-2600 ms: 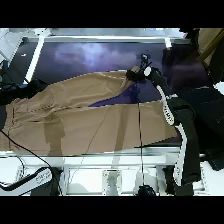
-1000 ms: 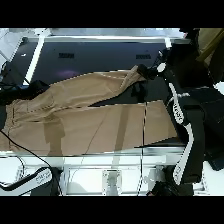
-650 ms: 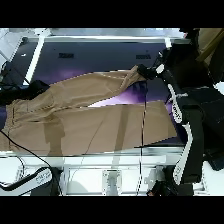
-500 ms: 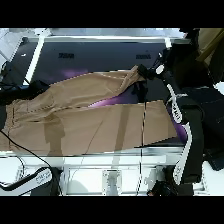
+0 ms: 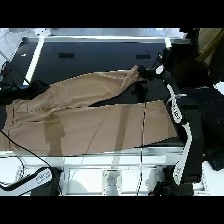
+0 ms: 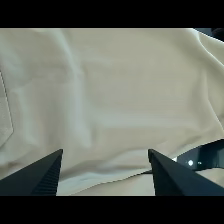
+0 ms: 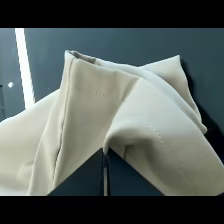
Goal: Fold the clothes and pants, and hang the long-sleeved shirts on hangers.
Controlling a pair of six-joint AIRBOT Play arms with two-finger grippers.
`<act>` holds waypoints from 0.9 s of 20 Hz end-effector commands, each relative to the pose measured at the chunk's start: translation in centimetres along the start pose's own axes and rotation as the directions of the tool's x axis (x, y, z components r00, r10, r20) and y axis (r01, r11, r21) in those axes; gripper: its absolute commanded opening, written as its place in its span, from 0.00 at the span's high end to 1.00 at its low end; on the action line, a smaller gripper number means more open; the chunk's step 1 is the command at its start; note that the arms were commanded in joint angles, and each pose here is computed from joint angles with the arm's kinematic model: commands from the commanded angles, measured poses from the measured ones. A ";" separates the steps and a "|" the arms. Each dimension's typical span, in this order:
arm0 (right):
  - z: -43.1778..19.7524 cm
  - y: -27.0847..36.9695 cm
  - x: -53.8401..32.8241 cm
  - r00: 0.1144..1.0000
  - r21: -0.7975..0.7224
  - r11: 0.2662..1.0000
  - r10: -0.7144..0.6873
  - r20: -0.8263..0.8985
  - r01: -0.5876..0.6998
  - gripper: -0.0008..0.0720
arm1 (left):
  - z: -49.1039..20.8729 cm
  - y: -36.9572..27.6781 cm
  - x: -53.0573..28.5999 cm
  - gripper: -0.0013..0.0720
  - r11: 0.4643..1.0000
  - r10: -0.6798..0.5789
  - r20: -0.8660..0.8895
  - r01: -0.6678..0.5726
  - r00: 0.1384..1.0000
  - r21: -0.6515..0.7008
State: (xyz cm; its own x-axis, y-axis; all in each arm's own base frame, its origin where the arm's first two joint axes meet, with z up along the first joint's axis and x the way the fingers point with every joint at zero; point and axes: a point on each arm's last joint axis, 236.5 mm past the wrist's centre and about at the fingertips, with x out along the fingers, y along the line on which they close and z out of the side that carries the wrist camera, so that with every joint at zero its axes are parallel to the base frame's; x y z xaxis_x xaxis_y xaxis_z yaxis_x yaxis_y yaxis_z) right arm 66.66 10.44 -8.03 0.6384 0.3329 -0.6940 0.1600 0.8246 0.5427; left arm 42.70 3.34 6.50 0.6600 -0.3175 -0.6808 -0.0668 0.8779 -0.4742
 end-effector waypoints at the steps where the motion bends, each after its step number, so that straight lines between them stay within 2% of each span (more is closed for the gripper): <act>1: -0.1 0.4 -0.1 1.000 0.012 1.000 0.014 -0.006 -0.014 0.97 | 0.0 0.0 0.0 0.15 1.000 0.001 0.002 -0.001 1.000 0.000; 4: 2.0 2.8 -2.1 0.998 0.008 0.998 0.058 0.039 -0.058 0.97 | 0.1 0.0 -0.1 0.15 1.000 0.000 0.002 0.000 1.000 0.000; 6: 3.8 4.5 -5.4 0.996 -0.056 0.997 0.053 0.068 -0.049 0.97 | 0.1 0.0 -0.1 0.15 1.000 0.000 0.003 0.000 1.000 0.001; 8: 4.6 4.0 -9.9 0.998 -0.166 0.985 -0.038 0.044 0.045 0.97 | 0.1 -0.2 -0.5 0.15 1.000 -0.002 0.006 0.002 1.000 0.005; 10: 4.2 1.3 -15.1 0.978 -0.263 0.945 -0.208 -0.015 0.197 0.97 | 0.4 -0.9 -1.7 0.15 1.000 -0.007 0.022 0.006 1.000 0.020; 13: 1.9 -4.3 -22.5 0.871 -0.385 0.836 -0.471 -0.139 0.390 0.97 | 1.5 -1.9 -4.3 0.15 0.999 -0.004 0.086 0.000 0.996 0.050; 15: -1.2 -7.1 -24.6 0.802 -0.425 0.805 -0.544 -0.247 0.415 0.97 | 2.1 -2.7 -5.9 0.15 0.997 -0.005 0.127 -0.004 0.992 0.072; 18: -6.7 -10.6 -23.4 0.735 -0.414 0.809 -0.568 -0.371 0.416 0.97 | 2.4 -3.7 -7.2 0.15 0.996 -0.011 0.153 -0.003 0.988 0.094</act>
State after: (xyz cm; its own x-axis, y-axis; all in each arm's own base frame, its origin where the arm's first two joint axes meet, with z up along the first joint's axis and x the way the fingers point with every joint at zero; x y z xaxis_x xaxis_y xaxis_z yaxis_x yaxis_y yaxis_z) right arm 50.44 -1.24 2.31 0.2776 -0.0012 -0.9607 0.0859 0.9960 0.0235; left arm 40.61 3.40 12.84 0.7469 -0.2782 -0.6040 -0.0134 0.9018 -0.4319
